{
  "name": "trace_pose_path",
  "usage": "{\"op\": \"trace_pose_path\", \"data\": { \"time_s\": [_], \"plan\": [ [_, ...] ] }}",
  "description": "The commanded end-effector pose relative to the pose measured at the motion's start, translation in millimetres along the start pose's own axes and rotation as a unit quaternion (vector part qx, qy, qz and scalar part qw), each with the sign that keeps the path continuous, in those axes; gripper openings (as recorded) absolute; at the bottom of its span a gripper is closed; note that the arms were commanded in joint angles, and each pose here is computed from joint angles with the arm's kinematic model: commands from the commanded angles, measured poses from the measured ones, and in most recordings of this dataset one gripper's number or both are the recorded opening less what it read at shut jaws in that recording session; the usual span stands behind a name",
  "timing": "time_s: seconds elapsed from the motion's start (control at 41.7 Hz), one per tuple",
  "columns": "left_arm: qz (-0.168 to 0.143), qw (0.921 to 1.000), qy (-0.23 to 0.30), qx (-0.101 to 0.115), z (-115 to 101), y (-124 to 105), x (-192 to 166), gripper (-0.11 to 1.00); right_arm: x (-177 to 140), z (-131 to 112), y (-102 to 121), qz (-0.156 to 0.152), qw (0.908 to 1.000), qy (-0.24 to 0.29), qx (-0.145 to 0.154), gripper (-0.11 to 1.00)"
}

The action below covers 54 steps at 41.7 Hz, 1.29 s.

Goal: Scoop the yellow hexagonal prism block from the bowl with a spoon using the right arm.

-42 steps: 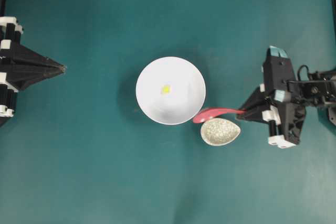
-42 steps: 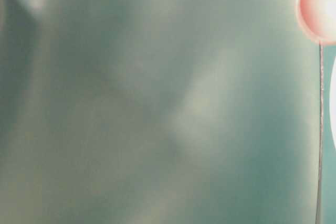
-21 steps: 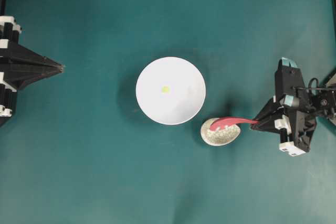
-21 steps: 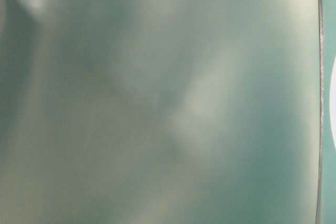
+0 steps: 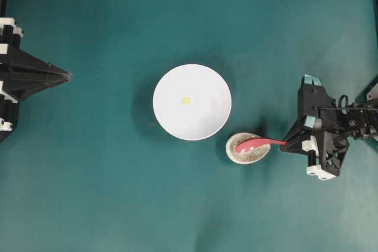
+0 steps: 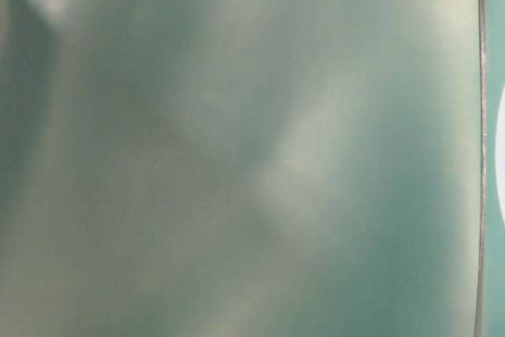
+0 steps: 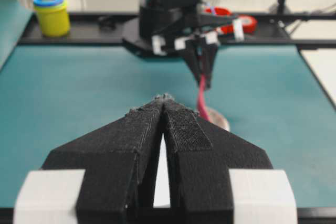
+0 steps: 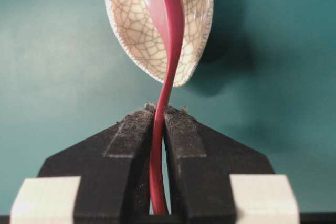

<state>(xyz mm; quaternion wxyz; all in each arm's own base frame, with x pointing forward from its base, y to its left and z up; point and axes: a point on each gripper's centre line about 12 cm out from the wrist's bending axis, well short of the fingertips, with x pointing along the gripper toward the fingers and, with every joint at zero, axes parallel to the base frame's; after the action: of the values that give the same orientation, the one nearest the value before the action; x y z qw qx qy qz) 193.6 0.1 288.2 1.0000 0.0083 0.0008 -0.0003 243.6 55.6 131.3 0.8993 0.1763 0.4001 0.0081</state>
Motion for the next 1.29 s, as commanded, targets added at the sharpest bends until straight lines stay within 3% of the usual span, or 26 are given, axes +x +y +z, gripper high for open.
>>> {"op": "trace_pose_path", "data": {
  "time_s": [0.0,0.12,0.288,0.407,0.671,0.863,1.007,1.27],
  "plan": [
    [0.000,1.0000,-0.009,0.001,6.8,0.1,1.6,0.00,-1.6,8.2,5.0,0.009,0.9998,-0.015,0.001,0.08],
    [0.000,1.0000,-0.009,0.001,7.3,0.1,1.6,0.00,-1.9,8.1,5.0,0.008,0.9999,-0.015,0.001,0.13],
    [0.000,1.0000,-0.008,0.001,6.9,0.1,1.6,0.00,-2.4,7.7,4.8,0.008,0.9999,-0.014,0.001,0.42],
    [0.000,1.0000,-0.008,0.002,6.9,0.1,1.6,0.00,-3.5,7.5,4.7,0.009,0.9998,-0.015,-0.003,0.55],
    [0.000,1.0000,-0.008,0.001,6.9,0.1,1.6,0.00,-8.6,13.7,7.0,0.024,0.9976,-0.053,-0.036,0.55],
    [0.000,0.9999,-0.012,0.001,8.7,0.1,0.7,0.00,-9.5,18.2,8.8,0.046,0.9903,-0.108,-0.074,0.55],
    [0.000,0.9999,-0.014,0.002,9.6,0.1,-0.1,0.00,-8.4,8.9,3.5,0.057,0.9839,-0.141,-0.093,0.55],
    [0.000,0.9999,-0.017,0.002,11.2,0.1,-0.9,0.00,-5.3,-6.8,-9.8,0.060,0.9731,-0.203,-0.092,0.55]
  ]
}}
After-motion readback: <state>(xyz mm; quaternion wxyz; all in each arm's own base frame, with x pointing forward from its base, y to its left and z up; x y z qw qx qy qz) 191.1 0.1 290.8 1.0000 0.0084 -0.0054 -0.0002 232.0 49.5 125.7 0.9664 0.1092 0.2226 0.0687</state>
